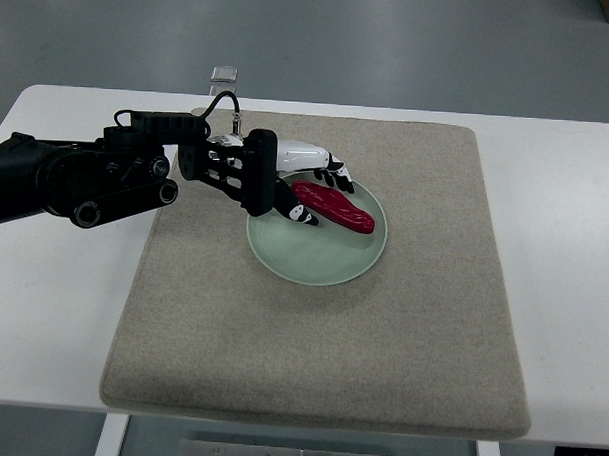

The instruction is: Place red pepper on plate with left hand

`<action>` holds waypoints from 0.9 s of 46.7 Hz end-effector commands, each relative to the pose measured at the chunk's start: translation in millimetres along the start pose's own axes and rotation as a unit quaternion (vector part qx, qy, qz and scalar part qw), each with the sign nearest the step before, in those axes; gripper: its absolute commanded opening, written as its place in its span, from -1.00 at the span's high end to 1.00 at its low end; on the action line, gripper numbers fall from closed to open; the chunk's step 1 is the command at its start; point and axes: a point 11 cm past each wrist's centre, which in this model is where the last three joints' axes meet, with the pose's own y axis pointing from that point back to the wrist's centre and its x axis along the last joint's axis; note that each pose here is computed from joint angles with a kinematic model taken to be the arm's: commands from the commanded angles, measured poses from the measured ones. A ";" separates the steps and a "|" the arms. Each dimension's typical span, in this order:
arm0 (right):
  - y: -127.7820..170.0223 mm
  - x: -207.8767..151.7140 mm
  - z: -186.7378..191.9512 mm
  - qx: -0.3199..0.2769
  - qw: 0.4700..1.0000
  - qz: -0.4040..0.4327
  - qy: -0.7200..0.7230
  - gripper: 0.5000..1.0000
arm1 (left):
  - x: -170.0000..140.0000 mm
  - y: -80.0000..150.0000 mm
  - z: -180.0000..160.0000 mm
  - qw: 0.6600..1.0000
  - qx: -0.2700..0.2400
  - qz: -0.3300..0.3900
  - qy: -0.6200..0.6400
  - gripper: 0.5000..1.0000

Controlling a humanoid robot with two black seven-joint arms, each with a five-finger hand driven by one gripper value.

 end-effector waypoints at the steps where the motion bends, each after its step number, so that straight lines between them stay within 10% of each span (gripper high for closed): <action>1: 0.0 -0.1 -0.2 0.000 1.000 0.000 0.000 -0.71 | 5.4 2.7 -9.2 1.000 0.014 0.010 0.004 -0.09; 42: 0.0 -0.1 -0.2 0.000 1.000 0.000 0.000 -0.71 | 58.9 61.9 -118.5 0.967 0.184 0.176 0.007 -0.85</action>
